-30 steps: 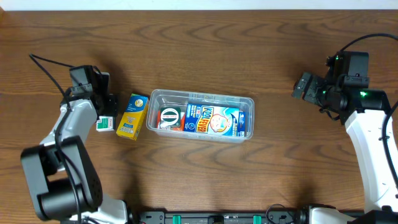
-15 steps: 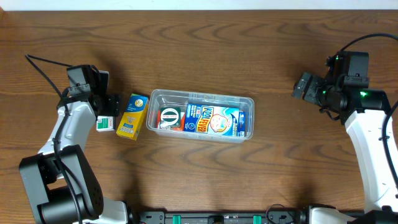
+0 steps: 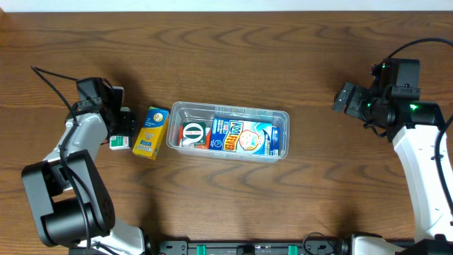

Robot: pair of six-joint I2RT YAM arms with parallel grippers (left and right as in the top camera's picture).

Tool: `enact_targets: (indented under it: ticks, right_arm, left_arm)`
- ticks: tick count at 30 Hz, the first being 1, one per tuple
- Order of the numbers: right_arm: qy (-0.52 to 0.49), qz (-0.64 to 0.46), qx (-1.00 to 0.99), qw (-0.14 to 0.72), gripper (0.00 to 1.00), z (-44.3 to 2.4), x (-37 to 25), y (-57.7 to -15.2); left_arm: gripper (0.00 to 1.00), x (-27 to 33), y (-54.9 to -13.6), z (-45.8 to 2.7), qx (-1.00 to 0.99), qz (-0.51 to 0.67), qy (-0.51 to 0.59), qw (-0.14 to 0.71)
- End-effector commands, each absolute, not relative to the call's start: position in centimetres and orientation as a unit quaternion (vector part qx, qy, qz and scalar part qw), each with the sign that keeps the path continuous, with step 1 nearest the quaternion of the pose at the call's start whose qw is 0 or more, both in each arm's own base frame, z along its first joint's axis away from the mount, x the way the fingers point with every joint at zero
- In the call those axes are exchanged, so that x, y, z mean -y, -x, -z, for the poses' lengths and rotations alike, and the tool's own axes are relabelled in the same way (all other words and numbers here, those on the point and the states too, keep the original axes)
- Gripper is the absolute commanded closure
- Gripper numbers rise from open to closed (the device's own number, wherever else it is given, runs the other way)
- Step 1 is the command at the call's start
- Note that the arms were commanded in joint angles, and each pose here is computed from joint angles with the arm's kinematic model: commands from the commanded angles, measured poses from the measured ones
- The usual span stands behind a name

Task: Pack container
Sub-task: 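Move the left gripper to the white-green box and grasp it, then lift the white-green box with the left gripper over the container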

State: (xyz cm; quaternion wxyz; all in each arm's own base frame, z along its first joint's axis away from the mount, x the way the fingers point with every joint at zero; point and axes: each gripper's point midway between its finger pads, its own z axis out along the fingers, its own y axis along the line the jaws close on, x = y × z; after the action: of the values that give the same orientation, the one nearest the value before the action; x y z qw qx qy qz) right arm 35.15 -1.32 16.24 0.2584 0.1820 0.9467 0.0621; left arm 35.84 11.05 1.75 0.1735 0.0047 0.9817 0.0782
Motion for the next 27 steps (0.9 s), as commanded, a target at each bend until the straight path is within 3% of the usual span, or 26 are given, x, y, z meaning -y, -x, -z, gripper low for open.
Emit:
enact_targets:
  ticks: [1,11,17,27]
  right_arm:
    - [-0.19,-0.067,-0.945,0.259,0.01,-16.4,1.4,-35.2]
    - [-0.19,-0.067,-0.945,0.259,0.01,-16.4,1.4,-35.2]
    - [-0.19,-0.067,-0.945,0.259,0.01,-16.4,1.4,-35.2]
    - [-0.19,-0.067,-0.945,0.259,0.01,-16.4,1.4,-35.2]
  left_arm:
    - [0.22,-11.2,-35.8,-0.9,-0.984,-0.069,-0.001,0.166]
    - [0.24,-11.0,-35.6,-0.3,-0.985,-0.065,-0.002,0.157]
    - [0.42,-11.0,-35.4,-0.1,-0.986,-0.062,0.011,0.155]
    - [0.48,-11.1,-35.7,-1.2,-0.983,-0.065,0.02,0.17]
